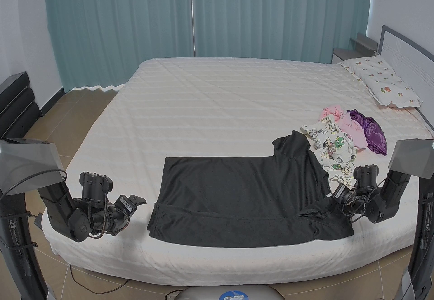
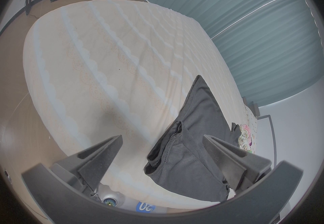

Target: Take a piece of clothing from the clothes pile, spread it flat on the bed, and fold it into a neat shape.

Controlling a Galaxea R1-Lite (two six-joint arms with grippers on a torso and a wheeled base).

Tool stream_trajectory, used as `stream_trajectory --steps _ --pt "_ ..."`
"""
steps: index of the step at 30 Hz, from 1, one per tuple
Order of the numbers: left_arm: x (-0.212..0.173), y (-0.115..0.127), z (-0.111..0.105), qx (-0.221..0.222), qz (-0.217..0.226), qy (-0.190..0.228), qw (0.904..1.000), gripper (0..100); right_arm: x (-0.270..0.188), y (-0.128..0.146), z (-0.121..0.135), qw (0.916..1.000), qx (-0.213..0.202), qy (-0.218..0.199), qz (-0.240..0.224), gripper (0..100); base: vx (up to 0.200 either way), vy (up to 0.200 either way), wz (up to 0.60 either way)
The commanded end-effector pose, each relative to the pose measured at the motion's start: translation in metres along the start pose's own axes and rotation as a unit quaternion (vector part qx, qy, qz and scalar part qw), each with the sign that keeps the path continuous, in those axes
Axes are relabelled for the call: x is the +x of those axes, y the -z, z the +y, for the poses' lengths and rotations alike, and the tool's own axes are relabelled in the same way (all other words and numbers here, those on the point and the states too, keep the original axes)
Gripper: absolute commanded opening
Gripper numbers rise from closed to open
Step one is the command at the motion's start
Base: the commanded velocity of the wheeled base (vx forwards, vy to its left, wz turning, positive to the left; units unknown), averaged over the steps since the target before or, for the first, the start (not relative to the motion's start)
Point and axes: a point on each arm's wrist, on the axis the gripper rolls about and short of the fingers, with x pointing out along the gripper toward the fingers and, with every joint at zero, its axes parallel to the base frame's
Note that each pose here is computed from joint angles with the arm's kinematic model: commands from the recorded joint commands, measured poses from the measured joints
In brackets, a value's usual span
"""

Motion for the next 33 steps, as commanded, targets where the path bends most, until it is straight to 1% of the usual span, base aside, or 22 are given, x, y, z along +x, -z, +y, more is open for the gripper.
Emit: stream_trajectory --steps 1,3,4,8,9,12,14,19,21,27,33 --pt "0.0 0.0 0.0 0.0 0.0 -0.001 1.0 100 -0.026 -0.008 0.009 0.9999 -0.005 -0.013 -0.008 0 0.0 0.0 0.0" --pt "0.0 0.0 0.0 0.0 0.0 0.0 1.0 100 -0.027 -0.007 0.01 0.9999 -0.005 -0.013 -0.007 0 0.0 0.0 0.0" --pt "0.0 0.0 0.0 0.0 0.0 0.0 1.0 100 -0.04 -0.008 0.014 0.9998 -0.008 -0.016 0.0 0 0.0 0.0 0.0" --pt "0.0 0.0 0.0 0.0 0.0 -0.001 1.0 100 -0.052 -0.015 0.021 0.9998 -0.009 -0.02 0.001 0 0.0 0.0 0.0" --pt "0.0 0.0 0.0 0.0 0.0 0.0 1.0 100 -0.06 -0.017 0.026 0.9997 -0.013 -0.021 0.007 0 0.0 0.0 0.0" --pt "0.0 0.0 0.0 0.0 0.0 -0.001 1.0 100 -0.073 -0.019 0.03 0.9995 -0.013 -0.011 0.025 0 0.0 0.0 0.0" --pt "0.0 0.0 0.0 0.0 0.0 0.0 1.0 100 -0.081 -0.021 0.037 0.9992 -0.014 -0.015 0.035 0 0.0 0.0 0.0" --pt "0.0 0.0 0.0 0.0 0.0 0.0 1.0 100 -0.092 -0.027 0.051 0.9986 -0.006 -0.014 0.051 0 0.0 0.0 0.0" --pt "0.0 0.0 0.0 0.0 -0.001 0.0 1.0 100 -0.097 -0.033 0.059 0.9983 0.007 -0.014 0.056 0 0.0 0.0 0.0" --pt "0.0 0.0 0.0 0.0 0.0 0.0 1.0 100 -0.108 -0.035 0.063 0.9973 0.016 -0.002 0.072 0 0.0 0.0 0.0" --pt "0.0 0.0 0.0 0.0 0.0 0.0 1.0 100 -0.117 -0.031 0.057 0.9954 0.018 0.021 0.092 0 0.0 0.0 0.0"
